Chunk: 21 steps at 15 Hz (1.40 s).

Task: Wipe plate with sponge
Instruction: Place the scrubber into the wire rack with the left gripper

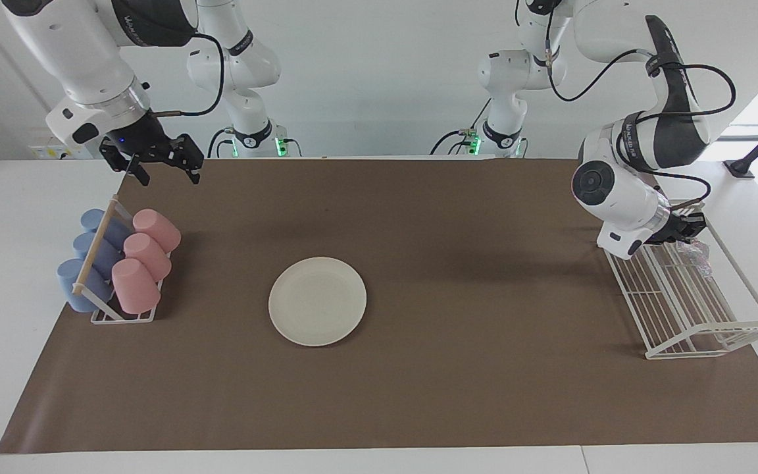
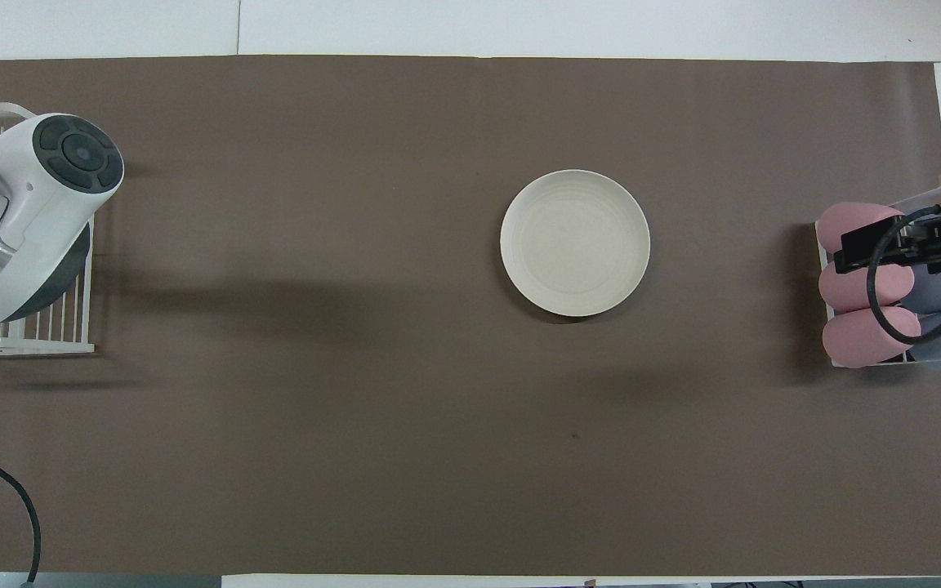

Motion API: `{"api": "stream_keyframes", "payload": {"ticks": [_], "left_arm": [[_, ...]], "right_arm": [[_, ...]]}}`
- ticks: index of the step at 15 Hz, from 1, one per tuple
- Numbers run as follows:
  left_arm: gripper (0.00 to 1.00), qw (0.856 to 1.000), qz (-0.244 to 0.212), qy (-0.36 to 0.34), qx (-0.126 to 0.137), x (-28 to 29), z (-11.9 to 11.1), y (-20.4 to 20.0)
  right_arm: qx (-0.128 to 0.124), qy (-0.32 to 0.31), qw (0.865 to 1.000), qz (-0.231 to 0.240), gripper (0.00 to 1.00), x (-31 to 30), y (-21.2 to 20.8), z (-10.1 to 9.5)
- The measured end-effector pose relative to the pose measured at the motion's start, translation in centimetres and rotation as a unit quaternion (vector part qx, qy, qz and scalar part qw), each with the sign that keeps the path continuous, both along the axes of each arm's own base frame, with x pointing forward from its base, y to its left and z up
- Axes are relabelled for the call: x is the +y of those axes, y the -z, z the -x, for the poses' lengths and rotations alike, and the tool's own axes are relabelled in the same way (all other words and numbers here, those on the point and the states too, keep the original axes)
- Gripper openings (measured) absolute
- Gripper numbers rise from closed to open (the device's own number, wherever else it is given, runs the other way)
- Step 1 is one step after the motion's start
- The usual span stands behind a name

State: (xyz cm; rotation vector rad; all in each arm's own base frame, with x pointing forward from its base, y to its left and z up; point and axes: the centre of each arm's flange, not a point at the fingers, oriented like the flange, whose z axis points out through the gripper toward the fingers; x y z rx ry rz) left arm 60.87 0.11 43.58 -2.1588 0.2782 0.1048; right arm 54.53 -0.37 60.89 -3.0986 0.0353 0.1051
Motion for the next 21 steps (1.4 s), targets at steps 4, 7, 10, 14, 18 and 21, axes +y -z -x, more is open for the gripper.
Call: {"api": "stream_keyframes", "payload": {"ticks": [4, 7, 10, 14, 18, 21], "left_arm": [[0.06, 1.0, 0.007, -0.007, -0.009, -0.7, 0.1, 0.5], [0.06, 1.0, 0.013, -0.009, -0.008, -1.1, 0.1, 0.8], [0.06, 0.999, 0.029, -0.013, -0.008, -1.4, 0.2, 1.1], [0.44, 0.999, 0.047, -0.016, -0.01, -1.7, 0.2, 1.3], [0.87, 0.998, 0.061, -0.025, -0.016, -1.8, 0.2, 1.5], [1.0, 0.996, 0.081, -0.037, -0.023, -1.9, 0.1, 1.4]], "right_arm": [[0.0, 0.0, 1.0, 0.0, 1.0, 0.0, 0.0, 0.0], [0.0, 0.0, 1.0, 0.0, 1.0, 0.0, 0.0, 0.0], [0.0, 0.0, 1.0, 0.0, 1.0, 0.0, 0.0, 0.0], [0.0, 0.0, 1.0, 0.0, 1.0, 0.0, 0.0, 0.0], [0.0, 0.0, 1.0, 0.0, 1.0, 0.0, 0.0, 0.0], [0.0, 0.0, 1.0, 0.0, 1.0, 0.0, 0.0, 0.0]]}}
